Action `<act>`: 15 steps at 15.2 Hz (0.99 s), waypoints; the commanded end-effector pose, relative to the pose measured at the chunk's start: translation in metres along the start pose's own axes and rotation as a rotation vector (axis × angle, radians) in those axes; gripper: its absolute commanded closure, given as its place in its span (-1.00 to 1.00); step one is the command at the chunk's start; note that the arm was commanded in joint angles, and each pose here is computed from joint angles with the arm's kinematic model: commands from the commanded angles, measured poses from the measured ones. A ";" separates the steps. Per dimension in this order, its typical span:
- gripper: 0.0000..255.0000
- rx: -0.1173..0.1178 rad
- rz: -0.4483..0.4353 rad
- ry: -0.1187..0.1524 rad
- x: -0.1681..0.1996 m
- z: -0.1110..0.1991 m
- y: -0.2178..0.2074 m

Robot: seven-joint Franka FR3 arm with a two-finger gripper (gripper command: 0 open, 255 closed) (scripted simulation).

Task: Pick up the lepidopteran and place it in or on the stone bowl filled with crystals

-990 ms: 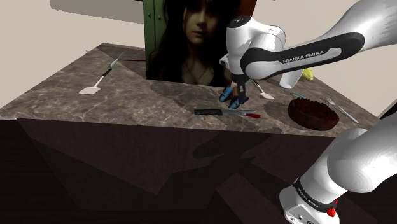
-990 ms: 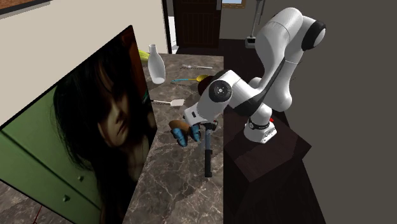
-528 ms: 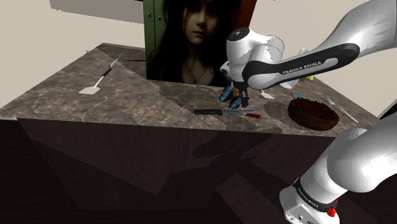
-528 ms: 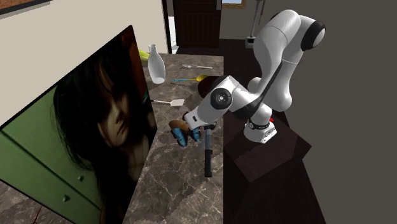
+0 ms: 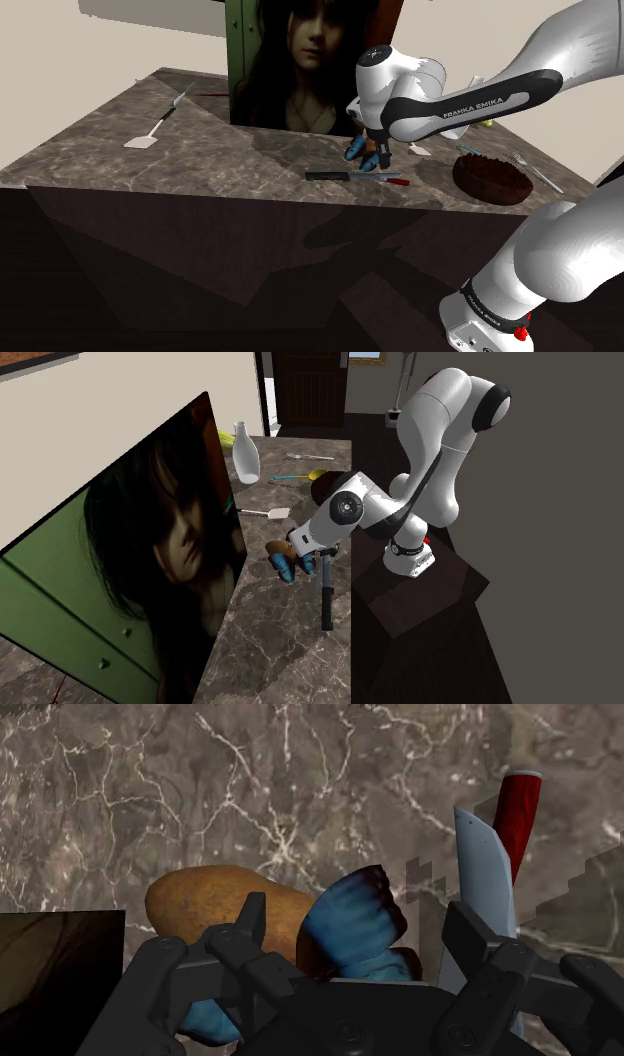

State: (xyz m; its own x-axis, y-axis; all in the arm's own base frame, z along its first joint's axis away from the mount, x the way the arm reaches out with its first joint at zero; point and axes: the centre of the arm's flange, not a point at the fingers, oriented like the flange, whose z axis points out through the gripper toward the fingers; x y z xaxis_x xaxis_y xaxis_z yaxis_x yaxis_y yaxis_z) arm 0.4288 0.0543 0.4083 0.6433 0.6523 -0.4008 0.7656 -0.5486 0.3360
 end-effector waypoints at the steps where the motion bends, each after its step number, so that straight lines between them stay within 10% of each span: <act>1: 1.00 0.000 0.000 0.000 0.000 0.000 0.000; 15: 1.00 0.000 0.000 0.000 -0.011 -0.022 0.009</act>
State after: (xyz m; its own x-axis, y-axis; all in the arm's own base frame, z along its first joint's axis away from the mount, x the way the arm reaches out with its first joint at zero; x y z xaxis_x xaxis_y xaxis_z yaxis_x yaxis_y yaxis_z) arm 0.4289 0.0540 0.4302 0.6435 0.6524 -0.4004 0.7655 -0.5486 0.3364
